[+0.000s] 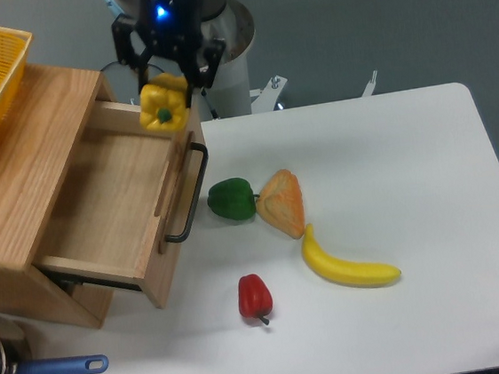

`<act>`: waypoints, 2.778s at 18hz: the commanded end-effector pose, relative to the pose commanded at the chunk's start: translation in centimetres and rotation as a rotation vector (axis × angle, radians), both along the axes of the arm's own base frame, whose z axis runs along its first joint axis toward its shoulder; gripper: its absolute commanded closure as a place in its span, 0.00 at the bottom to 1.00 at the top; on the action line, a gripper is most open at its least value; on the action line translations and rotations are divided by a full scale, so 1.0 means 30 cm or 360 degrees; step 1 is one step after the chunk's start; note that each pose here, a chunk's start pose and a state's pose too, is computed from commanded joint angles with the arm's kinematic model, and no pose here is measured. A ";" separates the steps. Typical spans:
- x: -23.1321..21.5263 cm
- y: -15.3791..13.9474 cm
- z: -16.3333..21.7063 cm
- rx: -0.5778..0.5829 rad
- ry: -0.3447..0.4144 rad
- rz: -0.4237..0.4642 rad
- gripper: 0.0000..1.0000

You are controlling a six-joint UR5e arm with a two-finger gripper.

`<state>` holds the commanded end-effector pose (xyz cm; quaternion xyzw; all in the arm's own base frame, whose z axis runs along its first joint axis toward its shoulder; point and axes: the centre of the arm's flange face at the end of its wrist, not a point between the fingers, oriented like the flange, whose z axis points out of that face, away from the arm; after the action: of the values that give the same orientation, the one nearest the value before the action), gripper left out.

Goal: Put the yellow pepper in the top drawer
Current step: 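Lower the yellow pepper into the open drawer, then lower the pepper further onto the drawer bottom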

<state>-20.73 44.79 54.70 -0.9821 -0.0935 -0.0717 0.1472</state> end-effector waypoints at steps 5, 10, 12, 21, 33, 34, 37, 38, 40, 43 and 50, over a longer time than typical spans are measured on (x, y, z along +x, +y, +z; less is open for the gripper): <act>0.030 0.024 -0.004 0.0005 -0.0002 0.0010 0.62; 0.043 0.045 -0.048 -0.0032 -0.0020 -0.0013 0.62; 0.071 0.070 -0.067 -0.0068 -0.0011 -0.0038 0.62; 0.117 0.134 -0.114 -0.0101 -0.0027 -0.0047 0.62; 0.108 0.192 -0.191 -0.0167 -0.0027 -0.0060 0.62; 0.105 0.196 -0.199 -0.0173 -0.0031 -0.0060 0.62; 0.108 0.201 -0.202 -0.0176 -0.0034 -0.0058 0.62; 0.109 0.200 -0.204 -0.0178 -0.0036 -0.0056 0.62; 0.109 0.200 -0.204 -0.0178 -0.0036 -0.0056 0.62; 0.111 0.214 -0.220 -0.0190 -0.0041 -0.0066 0.62; 0.109 0.222 -0.241 -0.0206 -0.0053 -0.0068 0.62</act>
<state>-17.46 51.44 47.47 -0.9900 -0.0792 -0.0848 0.0804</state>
